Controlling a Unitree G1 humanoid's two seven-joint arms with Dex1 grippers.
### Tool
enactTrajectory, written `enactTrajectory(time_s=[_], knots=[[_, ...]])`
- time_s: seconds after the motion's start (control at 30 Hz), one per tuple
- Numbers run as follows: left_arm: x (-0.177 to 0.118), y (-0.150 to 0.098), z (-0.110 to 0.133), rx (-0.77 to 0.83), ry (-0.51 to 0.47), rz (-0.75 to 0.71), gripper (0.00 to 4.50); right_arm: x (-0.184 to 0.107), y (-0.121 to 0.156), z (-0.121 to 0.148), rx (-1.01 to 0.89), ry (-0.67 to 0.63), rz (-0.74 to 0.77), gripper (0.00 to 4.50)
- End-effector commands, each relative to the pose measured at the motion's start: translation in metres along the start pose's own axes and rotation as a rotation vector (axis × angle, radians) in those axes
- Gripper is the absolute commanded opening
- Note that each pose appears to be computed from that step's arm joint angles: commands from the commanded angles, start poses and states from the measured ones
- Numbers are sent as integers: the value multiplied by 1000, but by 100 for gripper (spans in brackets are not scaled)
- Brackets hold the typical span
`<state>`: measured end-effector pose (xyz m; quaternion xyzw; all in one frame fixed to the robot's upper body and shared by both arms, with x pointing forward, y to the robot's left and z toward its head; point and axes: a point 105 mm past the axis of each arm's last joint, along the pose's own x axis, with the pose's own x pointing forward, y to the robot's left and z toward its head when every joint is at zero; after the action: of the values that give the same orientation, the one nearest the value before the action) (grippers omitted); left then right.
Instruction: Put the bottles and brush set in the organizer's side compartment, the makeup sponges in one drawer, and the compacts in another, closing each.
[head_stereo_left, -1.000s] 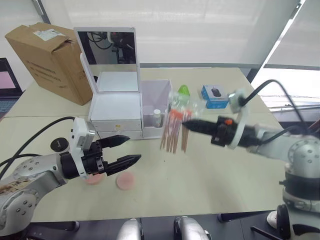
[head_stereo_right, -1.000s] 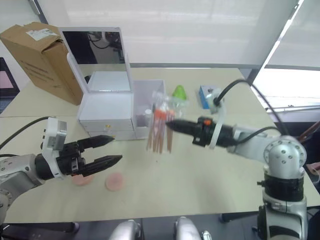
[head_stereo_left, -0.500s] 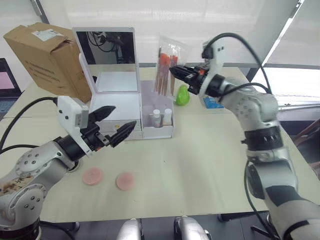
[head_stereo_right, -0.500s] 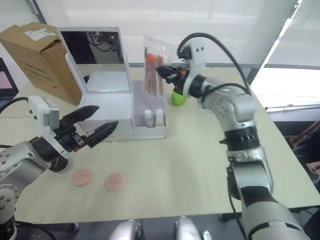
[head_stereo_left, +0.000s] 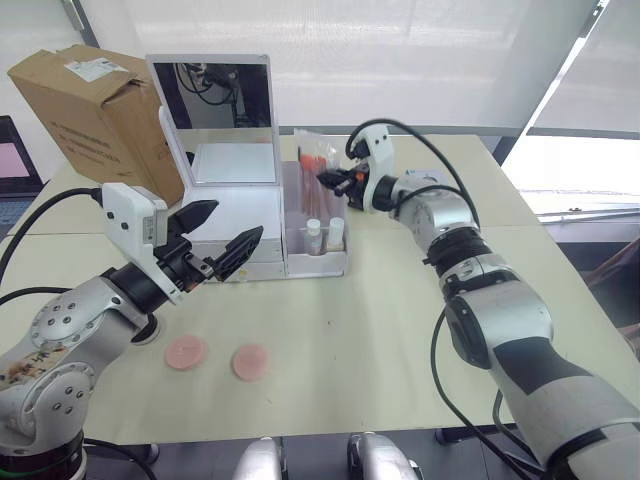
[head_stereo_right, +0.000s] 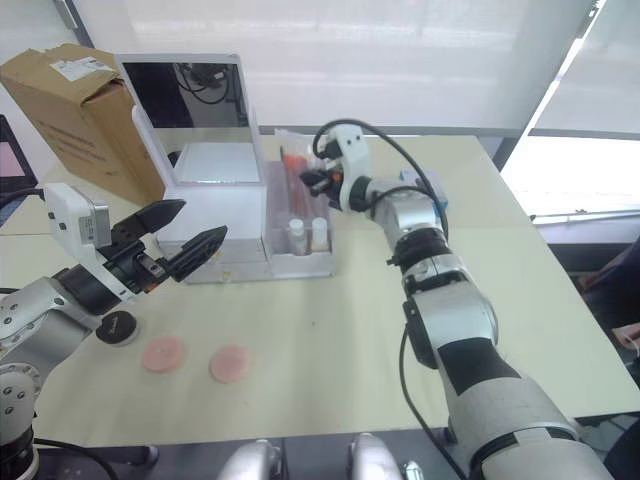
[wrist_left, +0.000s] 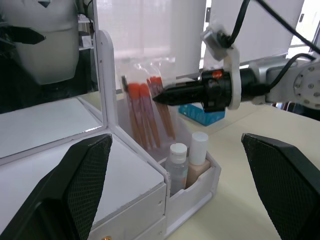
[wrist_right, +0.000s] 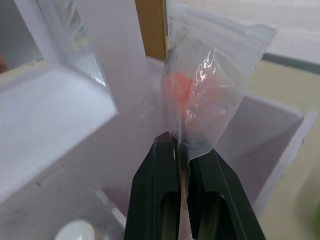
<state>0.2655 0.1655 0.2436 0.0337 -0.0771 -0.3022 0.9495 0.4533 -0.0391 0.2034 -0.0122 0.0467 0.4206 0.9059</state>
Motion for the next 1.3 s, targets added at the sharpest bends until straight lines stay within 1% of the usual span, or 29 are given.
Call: enactTrajectory(time_s=[0.03, 0.07, 0.17, 0.37, 0.5, 0.53, 0.7, 0.93, 1.03, 1.1, 1.2, 1.3], knots=[[-2, 0, 12, 33, -44, 2, 446, 3, 3, 20, -48, -55, 8, 0], [-2, 0, 12, 32, -44, 2, 446, 4, 4, 21, -48, -57, 2, 0], [0, -1, 12, 28, -45, -2, 450, 6, 3, 25, -48, -61, -21, 90], [2, -3, 12, 17, -49, -12, 450, 5, -2, 38, -52, -91, -52, 293], [2, -3, 12, 9, -49, -16, 450, -4, -6, 65, -70, -162, -53, 427], [2, -3, 11, 7, -48, -16, 450, -7, -9, 71, -79, -176, -61, 446], [2, -4, 10, -1, -45, -23, 450, -15, -15, 80, -106, -194, -82, 446], [4, -3, 11, -5, -48, -29, 450, -16, -19, 71, -127, -165, -97, 446], [3, -4, 9, -7, -43, -30, 450, -24, -12, 84, -114, -223, -9, 446], [2, -4, 8, -8, -40, -28, 450, -29, -8, 88, -123, -228, 28, 446], [0, -3, 7, -10, -37, -25, 450, -31, 9, 81, -144, -177, 112, 390], [-1, -3, 6, -13, -34, -24, 450, -28, 26, 66, -144, -107, 157, 291]])
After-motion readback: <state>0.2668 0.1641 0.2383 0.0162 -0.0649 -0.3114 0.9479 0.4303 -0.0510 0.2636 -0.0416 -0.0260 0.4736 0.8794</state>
